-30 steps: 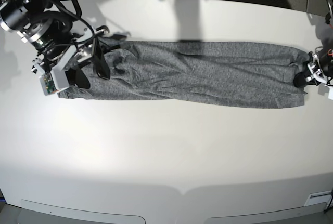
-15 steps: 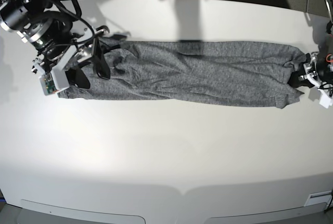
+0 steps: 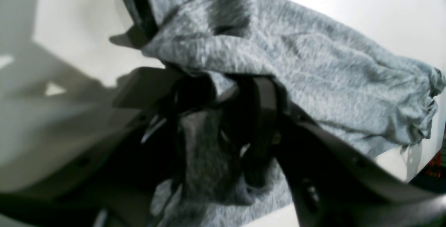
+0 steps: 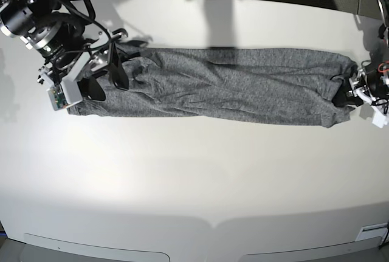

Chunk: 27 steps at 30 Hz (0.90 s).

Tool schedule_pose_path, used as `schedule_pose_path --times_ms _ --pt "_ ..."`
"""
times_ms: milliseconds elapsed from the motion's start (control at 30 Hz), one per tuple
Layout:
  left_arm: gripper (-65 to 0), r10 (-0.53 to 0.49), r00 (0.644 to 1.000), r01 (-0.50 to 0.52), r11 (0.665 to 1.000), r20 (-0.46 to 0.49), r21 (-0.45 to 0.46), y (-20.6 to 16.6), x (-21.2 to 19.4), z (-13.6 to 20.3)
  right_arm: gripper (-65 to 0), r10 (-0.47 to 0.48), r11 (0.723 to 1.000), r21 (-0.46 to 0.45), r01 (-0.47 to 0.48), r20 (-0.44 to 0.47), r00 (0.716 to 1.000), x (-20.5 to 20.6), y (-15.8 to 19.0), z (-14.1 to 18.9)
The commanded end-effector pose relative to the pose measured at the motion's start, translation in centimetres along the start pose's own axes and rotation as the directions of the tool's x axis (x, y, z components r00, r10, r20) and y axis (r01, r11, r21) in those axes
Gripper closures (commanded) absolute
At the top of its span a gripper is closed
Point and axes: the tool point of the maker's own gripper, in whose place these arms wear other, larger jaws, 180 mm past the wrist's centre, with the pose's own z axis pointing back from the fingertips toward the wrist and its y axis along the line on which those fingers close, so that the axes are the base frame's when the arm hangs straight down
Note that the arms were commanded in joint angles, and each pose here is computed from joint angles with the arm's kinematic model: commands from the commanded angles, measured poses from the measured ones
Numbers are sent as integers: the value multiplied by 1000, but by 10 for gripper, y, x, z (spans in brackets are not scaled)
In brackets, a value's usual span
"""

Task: Fold the T-shirt properly
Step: 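Release the strip end and raise the left gripper over the strip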

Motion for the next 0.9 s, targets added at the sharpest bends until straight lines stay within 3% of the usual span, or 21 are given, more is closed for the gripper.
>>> schedule_pose_path --times_ms 0,867 --pt "-248 -28 997 28 1000 72 -6 -2 26 10 -305 19 1000 14 -20 43 999 10 3 2" --pt "-248 -28 992 24 999 127 34 9 45 24 -305 19 1000 15 -20 21 1000 7 3 2"
